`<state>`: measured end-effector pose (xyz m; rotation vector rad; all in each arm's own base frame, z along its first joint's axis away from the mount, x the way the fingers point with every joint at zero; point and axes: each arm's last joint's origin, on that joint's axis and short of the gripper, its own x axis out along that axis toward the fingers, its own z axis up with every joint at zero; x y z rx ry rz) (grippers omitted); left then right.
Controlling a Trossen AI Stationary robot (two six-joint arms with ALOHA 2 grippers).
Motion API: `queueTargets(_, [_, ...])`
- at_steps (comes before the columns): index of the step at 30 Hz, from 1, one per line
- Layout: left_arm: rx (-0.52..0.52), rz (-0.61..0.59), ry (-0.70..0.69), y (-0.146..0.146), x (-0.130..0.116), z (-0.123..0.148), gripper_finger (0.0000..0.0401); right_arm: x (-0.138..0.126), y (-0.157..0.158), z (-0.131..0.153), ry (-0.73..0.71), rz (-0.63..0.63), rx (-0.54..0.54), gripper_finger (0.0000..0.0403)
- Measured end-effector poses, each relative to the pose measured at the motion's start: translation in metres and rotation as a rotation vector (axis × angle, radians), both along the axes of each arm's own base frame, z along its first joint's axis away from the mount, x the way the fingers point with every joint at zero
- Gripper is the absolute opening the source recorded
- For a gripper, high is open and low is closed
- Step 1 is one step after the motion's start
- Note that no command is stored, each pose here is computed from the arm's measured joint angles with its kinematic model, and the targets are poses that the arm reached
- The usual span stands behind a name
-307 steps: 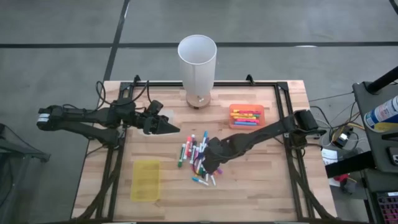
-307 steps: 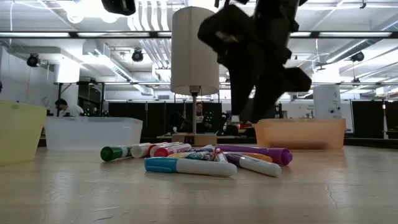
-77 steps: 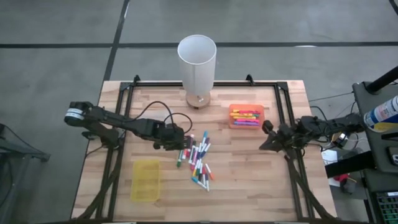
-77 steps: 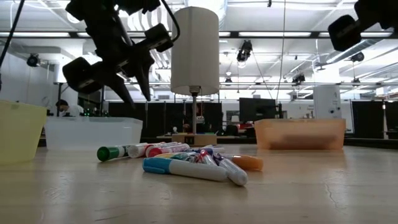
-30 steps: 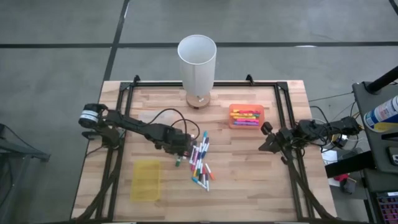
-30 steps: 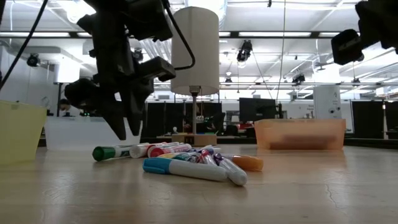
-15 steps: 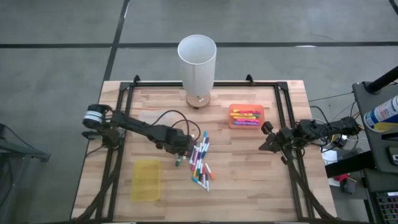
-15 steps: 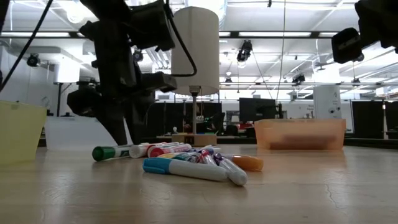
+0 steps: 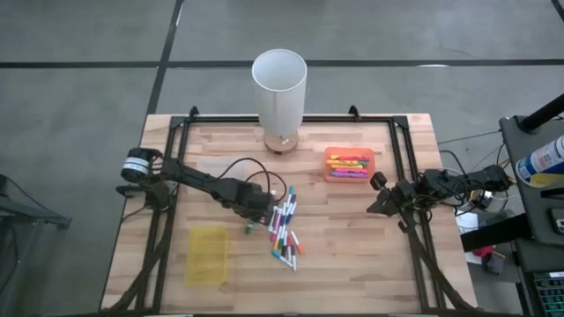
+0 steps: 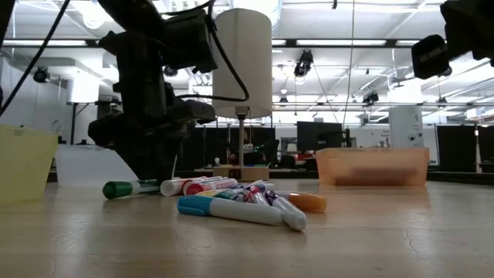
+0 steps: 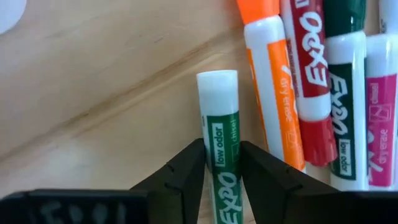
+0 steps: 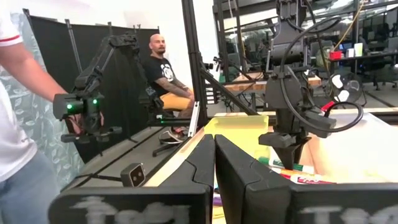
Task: Pick & Place Markers
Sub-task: Put the green marker pen into the white bin
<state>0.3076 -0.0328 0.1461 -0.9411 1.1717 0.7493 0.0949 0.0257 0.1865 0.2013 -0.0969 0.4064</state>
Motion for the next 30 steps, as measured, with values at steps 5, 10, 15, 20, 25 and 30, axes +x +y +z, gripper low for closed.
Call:
queueTargets(5, [0.003, -0.012, -0.002, 0.001, 0.000, 0.001, 0.0093, 0.000, 0.000, 0.000, 0.000, 0.000, 0.000, 0.0009])
queueTargets(10, [0.030, -0.101, -0.014, 0.000, -0.002, 0.005, 0.0050, 0.000, 0.000, 0.000, 0.000, 0.000, 0.000, 0.0009])
queueTargets(15, [0.069, -0.175, -0.035, 0.001, -0.006, 0.015, 0.0050, 0.000, 0.000, 0.000, 0.000, 0.000, 0.000, 0.0009])
queueTargets(20, [0.090, -0.271, -0.073, 0.002, -0.013, 0.033, 0.0050, 0.000, 0.000, 0.000, 0.000, -0.001, 0.000, 0.0009])
queueTargets(25, [0.097, -0.369, -0.160, 0.002, -0.025, 0.063, 0.0052, 0.000, 0.000, 0.000, 0.002, -0.001, -0.001, 0.0009])
queueTargets(30, [0.138, -0.415, -0.193, 0.012, -0.052, 0.097, 0.0053, 0.000, 0.000, 0.000, 0.002, -0.002, -0.001, 0.0009])
